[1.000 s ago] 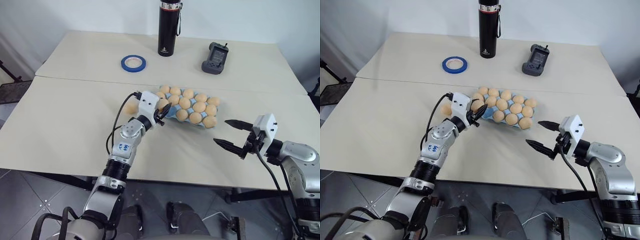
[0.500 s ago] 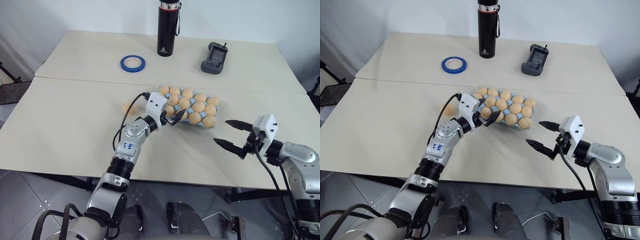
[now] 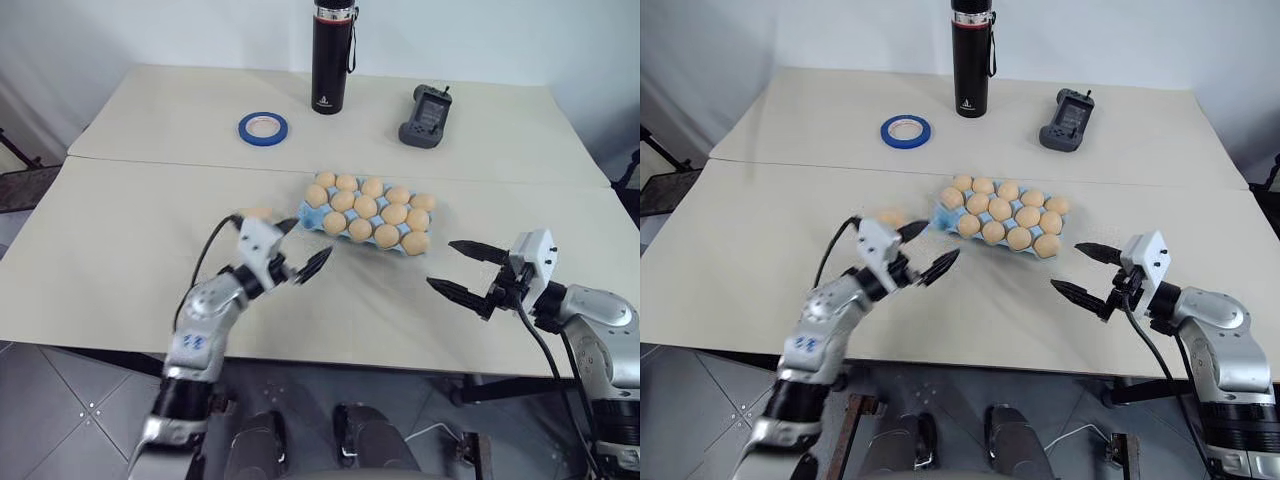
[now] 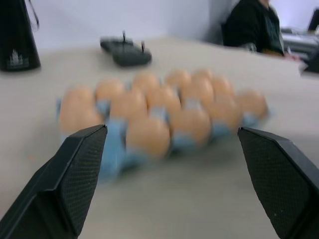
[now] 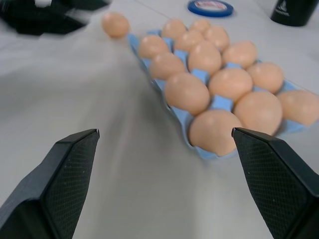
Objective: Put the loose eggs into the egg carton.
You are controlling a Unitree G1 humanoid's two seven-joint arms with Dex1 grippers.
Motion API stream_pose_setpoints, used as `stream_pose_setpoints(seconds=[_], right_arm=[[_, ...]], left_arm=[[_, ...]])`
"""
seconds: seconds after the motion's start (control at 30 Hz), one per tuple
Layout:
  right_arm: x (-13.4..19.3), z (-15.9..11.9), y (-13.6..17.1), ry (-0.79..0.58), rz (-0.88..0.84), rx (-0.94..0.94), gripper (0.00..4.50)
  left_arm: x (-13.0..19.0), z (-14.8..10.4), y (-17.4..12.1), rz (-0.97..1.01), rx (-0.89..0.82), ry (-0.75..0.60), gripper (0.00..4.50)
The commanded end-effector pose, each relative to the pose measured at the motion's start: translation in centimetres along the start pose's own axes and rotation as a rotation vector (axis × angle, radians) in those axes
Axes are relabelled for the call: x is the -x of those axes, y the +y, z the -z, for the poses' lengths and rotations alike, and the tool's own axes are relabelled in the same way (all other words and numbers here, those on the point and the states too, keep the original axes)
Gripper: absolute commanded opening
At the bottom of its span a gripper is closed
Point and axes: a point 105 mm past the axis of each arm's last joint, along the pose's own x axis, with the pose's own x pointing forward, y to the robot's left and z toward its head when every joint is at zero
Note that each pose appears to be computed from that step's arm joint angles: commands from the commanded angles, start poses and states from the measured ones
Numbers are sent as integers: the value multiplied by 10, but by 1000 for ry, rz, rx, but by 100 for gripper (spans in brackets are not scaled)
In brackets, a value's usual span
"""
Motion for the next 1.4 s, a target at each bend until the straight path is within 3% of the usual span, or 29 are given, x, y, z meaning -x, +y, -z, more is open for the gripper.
stream_pose_setpoints(seconds=[0.03, 0.33, 0.57, 0.97, 1.17, 1.4], right_arm=[[3, -17, -2, -83, -8, 47, 450], [1, -15, -5, -61, -23, 54, 450], [-3, -17, -9, -62, -26, 62, 450], [-10, -18, -11, -52, -37, 67, 450], [-8, -19, -10, -50, -31, 69, 450], [-5, -21, -10, -52, -20, 72, 450]], left_arm=[[27, -13, 8, -22, -5, -51, 447], [121, -6, 81, -457, -29, -9, 447], [130, -5, 77, -474, 12, -1, 447], [48, -18, 105, -295, -6, 21, 447], [14, -2, 121, -264, -11, 86, 447], [-9, 15, 120, -191, 7, 133, 447]])
